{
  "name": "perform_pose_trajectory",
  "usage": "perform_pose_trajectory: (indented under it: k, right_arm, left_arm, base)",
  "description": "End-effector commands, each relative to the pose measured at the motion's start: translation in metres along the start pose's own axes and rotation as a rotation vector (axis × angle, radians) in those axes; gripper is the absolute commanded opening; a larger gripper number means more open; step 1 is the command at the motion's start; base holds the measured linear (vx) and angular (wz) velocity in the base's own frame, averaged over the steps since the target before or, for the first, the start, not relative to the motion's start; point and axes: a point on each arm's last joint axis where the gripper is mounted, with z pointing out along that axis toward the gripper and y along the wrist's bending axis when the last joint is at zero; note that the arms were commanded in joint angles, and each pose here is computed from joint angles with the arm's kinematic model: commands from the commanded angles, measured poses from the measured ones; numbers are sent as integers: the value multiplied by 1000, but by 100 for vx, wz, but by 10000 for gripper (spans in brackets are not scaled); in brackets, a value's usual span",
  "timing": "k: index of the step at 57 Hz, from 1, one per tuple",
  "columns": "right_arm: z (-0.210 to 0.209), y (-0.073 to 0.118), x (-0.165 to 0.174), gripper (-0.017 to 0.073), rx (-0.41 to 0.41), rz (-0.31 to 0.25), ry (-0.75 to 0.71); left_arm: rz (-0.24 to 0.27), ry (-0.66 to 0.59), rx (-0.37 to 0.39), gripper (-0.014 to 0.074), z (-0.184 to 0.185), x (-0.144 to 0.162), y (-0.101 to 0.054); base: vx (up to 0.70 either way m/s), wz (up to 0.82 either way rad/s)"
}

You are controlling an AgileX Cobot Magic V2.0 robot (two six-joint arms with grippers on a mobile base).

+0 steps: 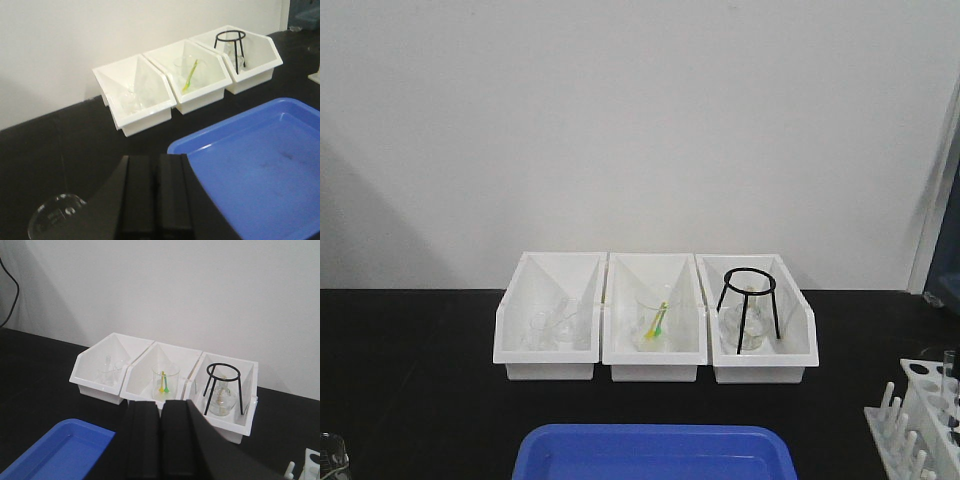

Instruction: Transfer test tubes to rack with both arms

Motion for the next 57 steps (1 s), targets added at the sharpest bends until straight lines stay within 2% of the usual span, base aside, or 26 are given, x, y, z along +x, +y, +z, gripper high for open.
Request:
perform_pose_trajectory:
  k: [1,4,8,20,28,32,45,57]
  right_arm:
    - [-3,-2,-16,-8,19,-6,-104]
    - [-3,-2,-16,-8,19,-6,-104]
    - [-3,-2,-16,-8,19,-6,-104]
    - [-3,-2,-16,-8,19,-6,-104]
    - [-3,-2,-16,-8,19,-6,-104]
    - [-3,-2,-16,-8,19,-6,-104]
    - [-3,-2,-16,-8,19,-6,-103]
    - [-3,-2,-16,-8,19,-6,-103]
  left_arm:
    - [43,-212,-33,-20,-5,-16,2]
    - [65,-271,-56,-20,-6,-11,3]
    - [54,-282,-98,-20,-6,9,4]
    - [-97,-251,-256,-20,-5,86,6]
    - [-120,-271,-334,-20,-1,124,6]
    - [-121,-286,-345,-20,2,139,5]
    - [-138,-182,-335,-20,5,147,4]
    - [-143,-149,-332,-20,6,150,4]
  base:
    - [0,0]
    - [0,0]
    - [0,0]
    - [0,0]
    - [0,0]
    - [0,0]
    - [0,0]
    - [0,0]
